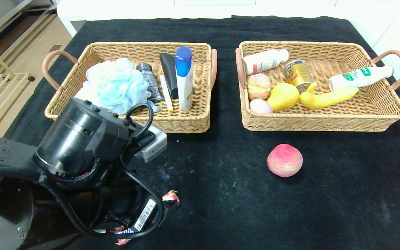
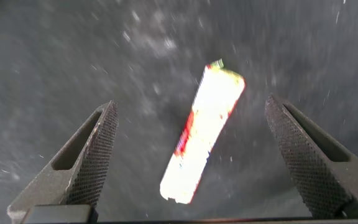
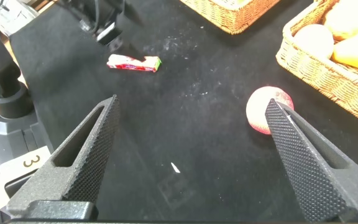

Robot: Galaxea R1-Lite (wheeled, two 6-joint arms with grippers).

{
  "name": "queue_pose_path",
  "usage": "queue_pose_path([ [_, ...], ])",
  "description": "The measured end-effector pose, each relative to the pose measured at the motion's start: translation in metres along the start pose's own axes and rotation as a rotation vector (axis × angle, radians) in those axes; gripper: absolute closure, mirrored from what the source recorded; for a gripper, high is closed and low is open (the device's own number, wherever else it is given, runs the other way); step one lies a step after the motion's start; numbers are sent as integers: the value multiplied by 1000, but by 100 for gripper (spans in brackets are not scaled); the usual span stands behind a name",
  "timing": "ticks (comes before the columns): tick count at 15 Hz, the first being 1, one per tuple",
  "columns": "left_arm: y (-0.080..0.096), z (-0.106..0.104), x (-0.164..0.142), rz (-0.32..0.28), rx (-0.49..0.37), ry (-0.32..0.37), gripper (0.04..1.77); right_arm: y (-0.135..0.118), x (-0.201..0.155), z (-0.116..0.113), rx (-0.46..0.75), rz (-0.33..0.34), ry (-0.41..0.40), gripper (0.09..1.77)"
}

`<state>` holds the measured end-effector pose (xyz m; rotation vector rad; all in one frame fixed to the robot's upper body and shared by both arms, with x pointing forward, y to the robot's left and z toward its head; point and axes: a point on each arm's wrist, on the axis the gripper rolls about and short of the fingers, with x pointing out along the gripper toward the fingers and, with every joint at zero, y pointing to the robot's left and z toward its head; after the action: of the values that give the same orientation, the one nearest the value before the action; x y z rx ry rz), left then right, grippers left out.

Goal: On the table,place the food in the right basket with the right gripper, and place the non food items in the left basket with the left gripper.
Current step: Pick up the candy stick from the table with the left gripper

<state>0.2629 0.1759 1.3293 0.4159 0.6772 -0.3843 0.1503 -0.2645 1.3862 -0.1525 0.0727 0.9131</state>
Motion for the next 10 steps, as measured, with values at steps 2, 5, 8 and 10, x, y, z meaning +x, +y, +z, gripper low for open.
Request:
queue_pose_path([
  [2,-3,-9,3,1,18,30,10,0,1,-1,0,0,5,15],
  [5,-5,-17,7,1,26,54,10,0,2,-2,1,0,12,15],
  [8,-5,-22,11,5,23,73,10,0,3,-2,0,3,14,15],
  [10,-3,-23,14,10,15,82,10,1,3,-2,-1,10,13,15],
])
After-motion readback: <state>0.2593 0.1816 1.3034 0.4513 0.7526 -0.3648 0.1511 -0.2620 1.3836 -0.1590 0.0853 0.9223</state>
